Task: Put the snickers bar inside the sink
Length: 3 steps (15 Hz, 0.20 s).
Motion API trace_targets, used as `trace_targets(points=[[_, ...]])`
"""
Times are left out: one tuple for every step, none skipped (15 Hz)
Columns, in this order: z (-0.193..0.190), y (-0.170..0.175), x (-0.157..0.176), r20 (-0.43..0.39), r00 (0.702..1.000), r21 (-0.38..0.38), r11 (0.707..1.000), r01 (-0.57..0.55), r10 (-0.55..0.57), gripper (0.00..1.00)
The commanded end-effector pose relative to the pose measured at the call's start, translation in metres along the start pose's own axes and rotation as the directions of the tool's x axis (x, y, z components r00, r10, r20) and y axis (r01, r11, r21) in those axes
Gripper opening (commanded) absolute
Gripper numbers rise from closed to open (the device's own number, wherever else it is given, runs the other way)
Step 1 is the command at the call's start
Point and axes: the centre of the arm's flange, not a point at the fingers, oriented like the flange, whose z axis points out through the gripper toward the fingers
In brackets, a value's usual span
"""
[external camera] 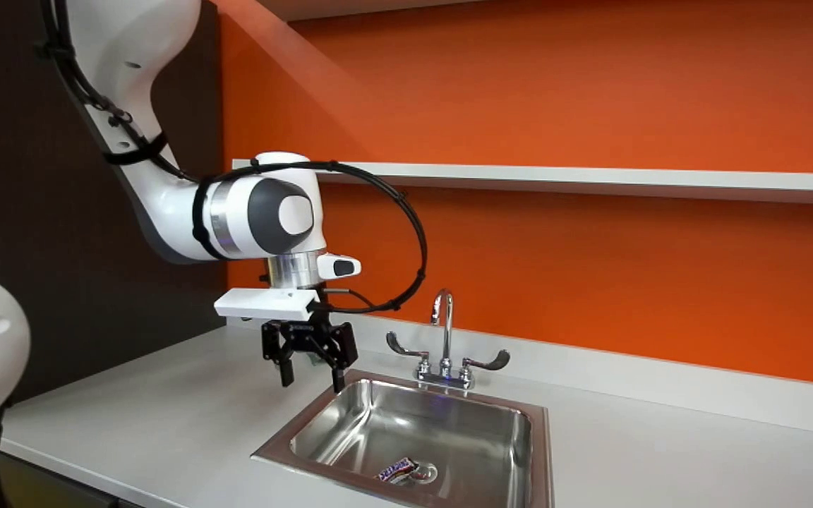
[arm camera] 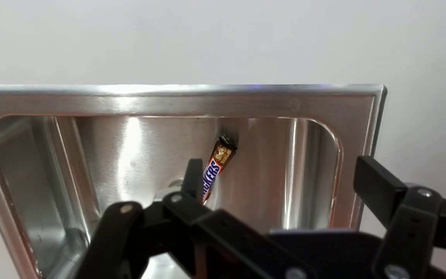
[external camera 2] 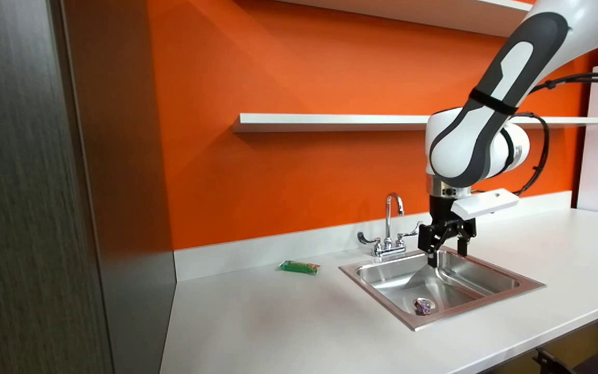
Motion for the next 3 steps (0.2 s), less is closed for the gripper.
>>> trace_targets(points=[[0.0001, -0.0001, -0.0001, 0.000, 1.000, 0.000, 1.000, 0.000, 0.000, 1.00], [0.0002, -0.0001, -0.0002, 0.001, 1.000, 0.000, 1.000, 0.000, 0.000, 1.00], [0.0002, -0.0001, -0.0002, 0.001, 1.000, 0.000, 1.000, 0.000, 0.000, 1.00]])
